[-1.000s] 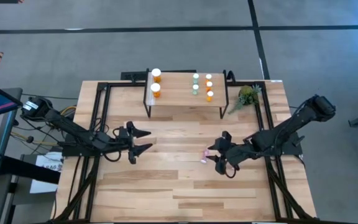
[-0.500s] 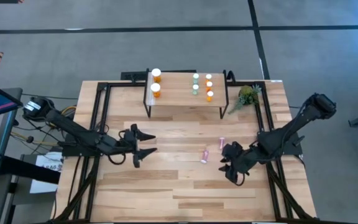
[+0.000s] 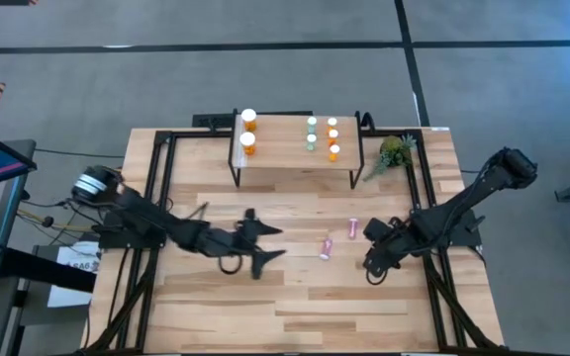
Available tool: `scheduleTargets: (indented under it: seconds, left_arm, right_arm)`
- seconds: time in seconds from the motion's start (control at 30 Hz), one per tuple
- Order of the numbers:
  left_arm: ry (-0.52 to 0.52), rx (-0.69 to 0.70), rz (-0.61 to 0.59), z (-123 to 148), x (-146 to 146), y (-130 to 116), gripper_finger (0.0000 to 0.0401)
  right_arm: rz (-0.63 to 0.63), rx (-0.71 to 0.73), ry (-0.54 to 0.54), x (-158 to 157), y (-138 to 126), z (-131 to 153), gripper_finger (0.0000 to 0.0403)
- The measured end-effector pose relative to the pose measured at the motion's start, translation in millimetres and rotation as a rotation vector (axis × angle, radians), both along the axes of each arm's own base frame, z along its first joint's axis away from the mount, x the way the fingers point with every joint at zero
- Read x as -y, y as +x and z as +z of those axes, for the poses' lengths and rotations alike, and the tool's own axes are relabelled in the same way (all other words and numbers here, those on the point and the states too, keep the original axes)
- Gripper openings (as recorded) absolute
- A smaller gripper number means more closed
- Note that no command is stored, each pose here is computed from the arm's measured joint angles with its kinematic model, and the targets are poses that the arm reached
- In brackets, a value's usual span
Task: Pick and place medicine bottles onto shelf by color
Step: Put the bottom right pink pill bottle on the shelf
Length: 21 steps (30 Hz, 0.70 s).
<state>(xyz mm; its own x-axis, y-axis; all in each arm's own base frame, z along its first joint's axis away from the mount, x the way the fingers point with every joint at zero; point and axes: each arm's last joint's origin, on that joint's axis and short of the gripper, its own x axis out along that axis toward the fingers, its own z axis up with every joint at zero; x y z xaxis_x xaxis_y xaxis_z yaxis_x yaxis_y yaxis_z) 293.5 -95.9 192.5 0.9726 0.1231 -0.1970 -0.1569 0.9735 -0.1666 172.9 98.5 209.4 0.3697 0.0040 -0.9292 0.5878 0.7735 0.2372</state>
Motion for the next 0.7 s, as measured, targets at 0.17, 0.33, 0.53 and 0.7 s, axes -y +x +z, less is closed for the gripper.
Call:
scheduleTargets:
  seconds: [0.17,0.33,0.53,0.7]
  left_arm:
    - [0.050,-0.075,-0.112,-14,10,48,0.0268]
    - [0.053,-0.157,-0.207,-17,19,83,0.0268]
    - [0.056,-0.201,-0.223,0,27,95,0.0268]
    - [0.089,-0.182,-0.248,23,36,82,0.0268]
  right_arm:
    - [0.077,0.010,-0.003,-2,-4,3,0.0216]
    - [0.147,0.005,-0.027,-5,-6,3,0.0216]
    - [-0.094,-0.023,0.065,-5,-8,2,0.0216]
    - [-0.174,-0.033,0.107,-12,-14,-2,0.0216]
